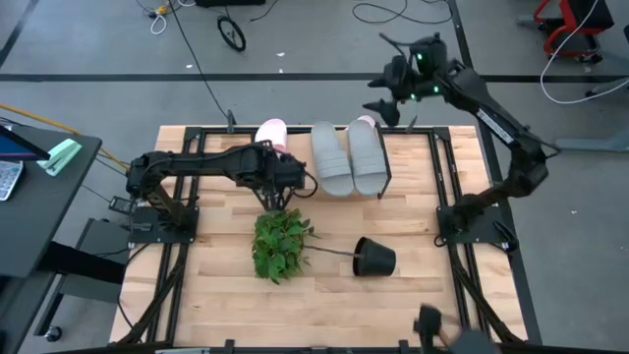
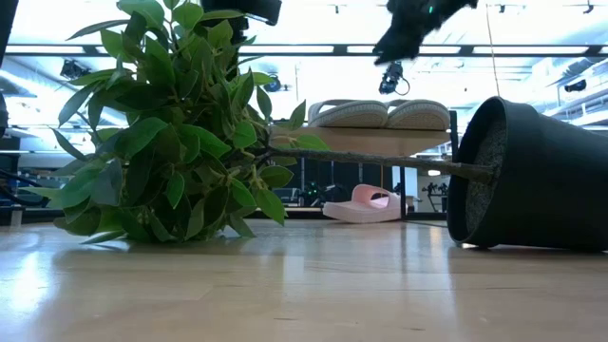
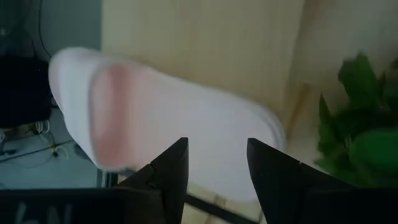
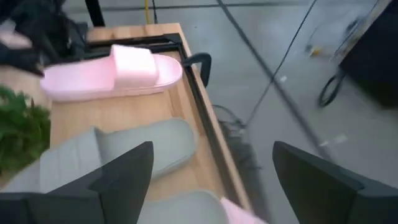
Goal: Pick and place slides into the shelf
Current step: Put the pink slide on the shelf
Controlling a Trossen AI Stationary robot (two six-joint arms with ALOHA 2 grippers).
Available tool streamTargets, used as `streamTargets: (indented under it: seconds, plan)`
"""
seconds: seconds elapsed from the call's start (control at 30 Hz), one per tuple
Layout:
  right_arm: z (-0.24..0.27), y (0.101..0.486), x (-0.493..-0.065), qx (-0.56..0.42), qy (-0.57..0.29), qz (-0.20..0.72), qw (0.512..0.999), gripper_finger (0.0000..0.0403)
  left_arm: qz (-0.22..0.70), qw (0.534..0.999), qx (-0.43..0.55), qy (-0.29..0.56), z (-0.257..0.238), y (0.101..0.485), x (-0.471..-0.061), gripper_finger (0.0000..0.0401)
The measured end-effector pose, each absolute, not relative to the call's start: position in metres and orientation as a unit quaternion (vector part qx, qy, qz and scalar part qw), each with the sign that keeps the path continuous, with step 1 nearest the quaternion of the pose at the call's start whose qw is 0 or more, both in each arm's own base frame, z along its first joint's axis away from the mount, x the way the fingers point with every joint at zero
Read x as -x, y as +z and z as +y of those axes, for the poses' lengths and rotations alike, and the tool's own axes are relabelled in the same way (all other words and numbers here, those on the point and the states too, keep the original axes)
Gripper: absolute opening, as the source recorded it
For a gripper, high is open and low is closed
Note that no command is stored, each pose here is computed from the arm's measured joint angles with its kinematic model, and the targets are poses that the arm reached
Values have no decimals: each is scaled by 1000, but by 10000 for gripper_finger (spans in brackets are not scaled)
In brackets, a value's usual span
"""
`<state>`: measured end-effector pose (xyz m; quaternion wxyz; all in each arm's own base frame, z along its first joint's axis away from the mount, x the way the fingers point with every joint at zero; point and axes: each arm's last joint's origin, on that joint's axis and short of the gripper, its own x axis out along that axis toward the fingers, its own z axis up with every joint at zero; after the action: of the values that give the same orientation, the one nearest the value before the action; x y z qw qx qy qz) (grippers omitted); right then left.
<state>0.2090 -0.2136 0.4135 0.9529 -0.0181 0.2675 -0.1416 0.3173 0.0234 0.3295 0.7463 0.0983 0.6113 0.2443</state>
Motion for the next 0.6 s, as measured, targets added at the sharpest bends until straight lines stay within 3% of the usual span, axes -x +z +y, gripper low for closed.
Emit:
streamTargets:
  seconds: [0.27, 0.6]
  plan:
    - [-302, 357, -206, -138, -164, 248, 945, 337, 559, 781, -93, 264, 53, 345, -317, 151]
    - [-379, 279, -162, -328, -248, 256, 875, 337, 474, 827, -92, 288, 72, 375, -306, 133]
